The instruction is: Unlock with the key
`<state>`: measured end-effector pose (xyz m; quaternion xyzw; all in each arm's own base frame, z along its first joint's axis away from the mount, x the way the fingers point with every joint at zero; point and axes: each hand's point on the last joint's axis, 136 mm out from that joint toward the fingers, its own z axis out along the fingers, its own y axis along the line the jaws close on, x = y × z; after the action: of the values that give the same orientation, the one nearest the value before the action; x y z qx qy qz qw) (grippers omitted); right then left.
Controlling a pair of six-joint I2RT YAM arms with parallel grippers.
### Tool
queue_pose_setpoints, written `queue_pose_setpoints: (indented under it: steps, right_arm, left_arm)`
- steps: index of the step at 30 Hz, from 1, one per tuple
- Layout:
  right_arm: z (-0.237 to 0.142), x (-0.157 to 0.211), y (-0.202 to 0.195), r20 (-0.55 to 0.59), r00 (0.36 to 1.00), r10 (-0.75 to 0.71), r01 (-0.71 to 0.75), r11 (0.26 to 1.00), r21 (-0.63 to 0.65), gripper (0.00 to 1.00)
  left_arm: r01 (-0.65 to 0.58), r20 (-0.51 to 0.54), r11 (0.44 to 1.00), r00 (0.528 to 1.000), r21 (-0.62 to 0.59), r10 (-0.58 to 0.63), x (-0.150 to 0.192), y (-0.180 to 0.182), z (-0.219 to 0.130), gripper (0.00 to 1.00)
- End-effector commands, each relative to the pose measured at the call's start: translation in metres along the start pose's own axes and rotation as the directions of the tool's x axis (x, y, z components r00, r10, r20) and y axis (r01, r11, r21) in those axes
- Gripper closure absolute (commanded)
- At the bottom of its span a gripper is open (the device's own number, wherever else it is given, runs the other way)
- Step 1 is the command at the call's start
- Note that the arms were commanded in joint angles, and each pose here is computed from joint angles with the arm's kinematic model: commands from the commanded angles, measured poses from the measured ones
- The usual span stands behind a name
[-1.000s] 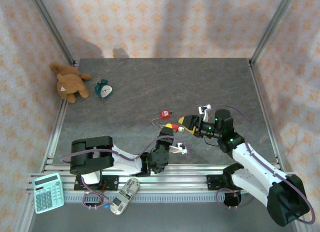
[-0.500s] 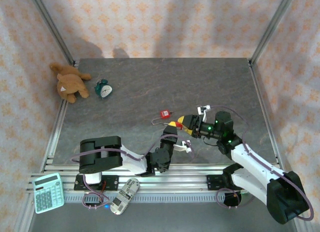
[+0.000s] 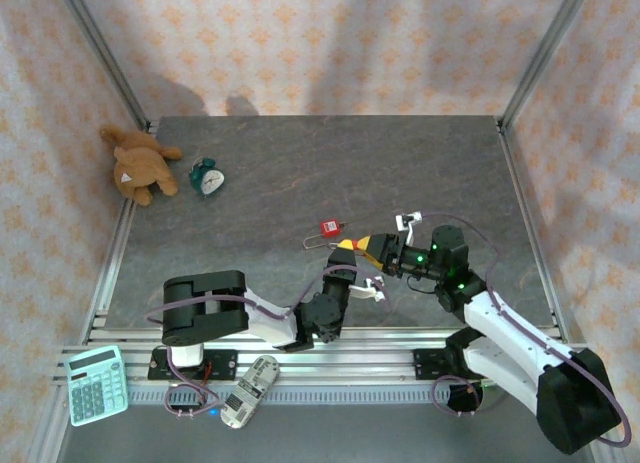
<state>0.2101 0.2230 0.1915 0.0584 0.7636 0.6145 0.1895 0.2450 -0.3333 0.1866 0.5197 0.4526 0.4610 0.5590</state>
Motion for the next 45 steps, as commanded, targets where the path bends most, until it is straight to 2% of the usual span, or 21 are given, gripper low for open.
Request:
queue_pose_setpoints:
  steps: [1,8,10,15,18,22,28,33,35,37,41,43,45]
  right_arm:
    - [0.001,-0.003,0.013,0.012,0.999,-0.032,0.032,0.999,-0.042,0.5]
    - [0.003,-0.002,0.013,0.011,0.999,-0.034,0.034,0.998,-0.043,0.44]
    - [0.003,-0.002,0.013,0.011,0.999,-0.034,0.035,0.999,-0.042,0.46]
    - [0.003,-0.002,0.014,0.014,0.999,-0.041,0.041,0.998,-0.044,0.61]
    - [0.003,-0.004,0.013,0.024,0.999,-0.046,0.047,0.998,-0.037,0.66]
    - [0.002,-0.006,0.01,0.038,0.997,-0.06,0.06,0.998,-0.012,0.68]
    - [0.0,-0.012,0.004,0.064,0.995,-0.083,0.081,0.996,0.031,0.7]
    - [-0.003,-0.017,0.01,0.06,0.991,-0.116,0.114,0.993,0.034,0.72]
    - [-0.004,-0.018,0.012,0.061,0.989,-0.135,0.132,0.99,0.046,0.72]
    - [-0.006,-0.02,0.011,0.061,0.986,-0.152,0.148,0.987,0.063,0.72]
    - [-0.009,-0.024,0.008,0.065,0.982,-0.18,0.174,0.981,0.086,0.72]
    - [-0.01,-0.024,0.006,0.058,0.979,-0.193,0.186,0.977,0.103,0.72]
    - [-0.01,-0.024,0.006,0.051,0.979,-0.199,0.193,0.976,0.106,0.73]
  left_arm:
    - [0.049,-0.02,0.999,0.999,-0.017,-0.05,-0.002,0.004,0.004,0.91]
    - [0.061,-0.012,0.998,0.998,-0.018,-0.061,-0.006,0.003,0.005,0.91]
    - [0.066,-0.012,0.998,0.998,-0.018,-0.067,-0.007,0.003,0.005,0.91]
    - [0.066,-0.011,0.998,0.998,-0.015,-0.066,-0.008,0.0,0.006,0.91]
    - [0.072,-0.013,0.997,0.997,-0.016,-0.072,-0.007,0.001,0.006,0.9]
    - [0.086,-0.018,0.996,0.996,-0.02,-0.086,-0.003,0.005,0.006,0.77]
    - [0.102,-0.019,0.994,0.995,-0.023,-0.103,0.005,0.01,0.002,0.46]
    - [0.101,-0.002,0.995,0.995,-0.017,-0.101,0.015,0.011,-0.005,0.34]
    - [0.101,0.0,0.995,0.995,-0.004,-0.101,0.019,0.012,-0.008,0.33]
    - [0.111,0.001,0.994,0.994,0.018,-0.111,0.023,0.013,-0.011,0.33]
    - [0.207,-0.004,0.975,0.978,0.087,-0.207,0.037,0.029,-0.016,0.33]
    - [0.313,-0.009,0.935,0.949,0.169,-0.316,0.044,0.039,-0.019,0.33]
    - [0.398,-0.047,0.848,0.912,0.351,-0.408,0.056,0.038,-0.025,0.38]
